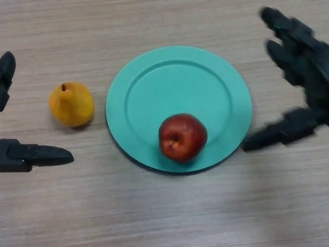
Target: Pick up the red apple and place it on the plate
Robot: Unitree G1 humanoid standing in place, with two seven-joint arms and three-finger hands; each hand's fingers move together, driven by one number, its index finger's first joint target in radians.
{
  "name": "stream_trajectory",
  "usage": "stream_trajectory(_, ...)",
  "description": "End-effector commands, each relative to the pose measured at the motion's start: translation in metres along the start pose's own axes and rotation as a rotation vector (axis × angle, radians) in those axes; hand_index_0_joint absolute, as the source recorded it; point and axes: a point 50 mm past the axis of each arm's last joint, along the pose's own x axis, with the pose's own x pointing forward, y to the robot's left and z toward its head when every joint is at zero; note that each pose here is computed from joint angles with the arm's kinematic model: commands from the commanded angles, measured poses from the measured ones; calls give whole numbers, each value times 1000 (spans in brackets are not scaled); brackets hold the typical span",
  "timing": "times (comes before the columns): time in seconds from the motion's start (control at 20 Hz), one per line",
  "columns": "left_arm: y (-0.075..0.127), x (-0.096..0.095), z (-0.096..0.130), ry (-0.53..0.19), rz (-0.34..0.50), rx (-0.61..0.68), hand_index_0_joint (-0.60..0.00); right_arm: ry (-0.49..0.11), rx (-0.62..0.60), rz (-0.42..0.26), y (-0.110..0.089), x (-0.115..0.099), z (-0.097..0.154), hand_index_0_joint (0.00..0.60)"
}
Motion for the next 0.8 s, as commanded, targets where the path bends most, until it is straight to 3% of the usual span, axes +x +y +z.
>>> stream_trajectory(0.05, 9, -7, 42, -232, 34, 117, 0, -229, -24, -54, -18, -16, 38, 0)
stream_trajectory(0.2, 2, -11, 47, -254, 34, 93, 0, -288, -20, -85, -19, -24, 43, 0)
stream_trajectory(0.4, -7, -14, 43, -231, 11, 115, 0, -318, -84, -98, -20, -24, 46, 0)
stream_trajectory(0.55, -5, -15, 43, -230, 13, 133, 0, -324, -107, -106, -19, -20, 46, 0)
stream_trajectory(0.7, 0, -15, 40, -242, 72, 127, 0, -320, -95, -72, -12, -20, 43, 0)
stream_trajectory(0.8, 2, -11, 42, -226, 61, 144, 0, -307, -60, -51, -7, -22, 45, 0)
